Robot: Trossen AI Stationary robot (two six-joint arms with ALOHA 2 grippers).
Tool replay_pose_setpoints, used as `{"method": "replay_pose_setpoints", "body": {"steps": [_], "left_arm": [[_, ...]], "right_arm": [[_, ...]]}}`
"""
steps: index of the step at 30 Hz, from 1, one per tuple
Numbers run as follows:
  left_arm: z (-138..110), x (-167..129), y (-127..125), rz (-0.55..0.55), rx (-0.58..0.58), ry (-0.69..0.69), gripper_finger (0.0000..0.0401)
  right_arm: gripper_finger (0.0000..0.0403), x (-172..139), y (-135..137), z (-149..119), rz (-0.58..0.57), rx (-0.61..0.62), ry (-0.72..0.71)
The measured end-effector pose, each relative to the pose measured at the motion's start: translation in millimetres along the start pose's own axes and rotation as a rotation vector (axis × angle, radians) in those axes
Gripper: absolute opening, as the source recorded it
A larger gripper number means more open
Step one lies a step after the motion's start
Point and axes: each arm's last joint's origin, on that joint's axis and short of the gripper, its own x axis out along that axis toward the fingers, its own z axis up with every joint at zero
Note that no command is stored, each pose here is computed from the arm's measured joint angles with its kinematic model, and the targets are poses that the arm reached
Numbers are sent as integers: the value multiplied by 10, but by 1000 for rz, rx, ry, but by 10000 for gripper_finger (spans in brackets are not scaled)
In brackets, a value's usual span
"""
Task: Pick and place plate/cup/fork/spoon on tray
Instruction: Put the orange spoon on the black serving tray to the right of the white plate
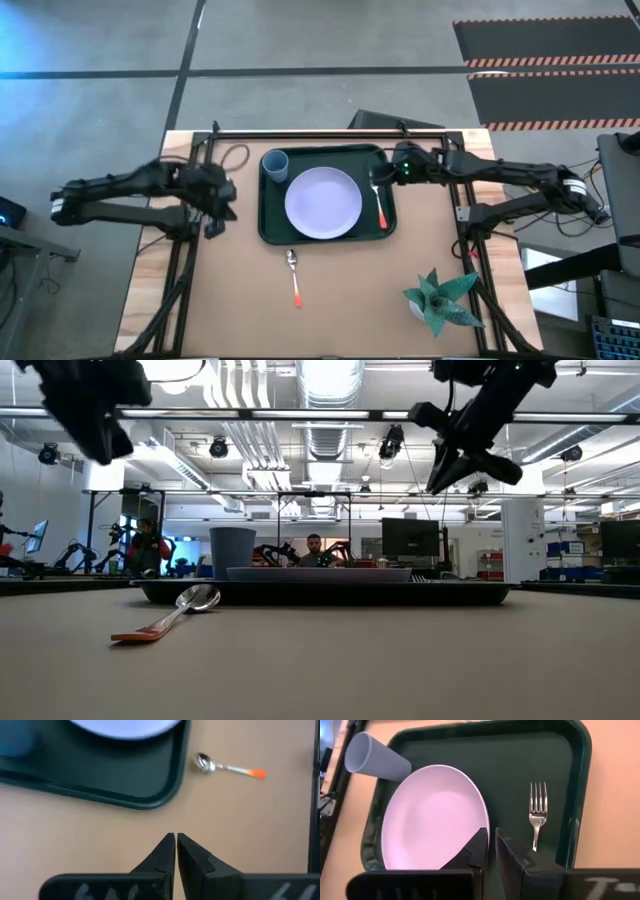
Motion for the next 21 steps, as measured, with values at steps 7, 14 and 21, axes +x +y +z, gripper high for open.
{"method": "replay_pose_setpoints", "body": {"steps": [7, 14, 21], "left_arm": [[-90, 432, -299, -123, 26, -54, 0], [-143, 846, -725, -76, -32, -23, 0], [-73, 1455, -992, -68, -27, -1, 0]], "right_arm": [[28, -32, -1, 5, 11, -70, -5], [28, -13, 1, -1, 11, -142, 8], [28, -18, 4, -6, 27, -188, 26]]}}
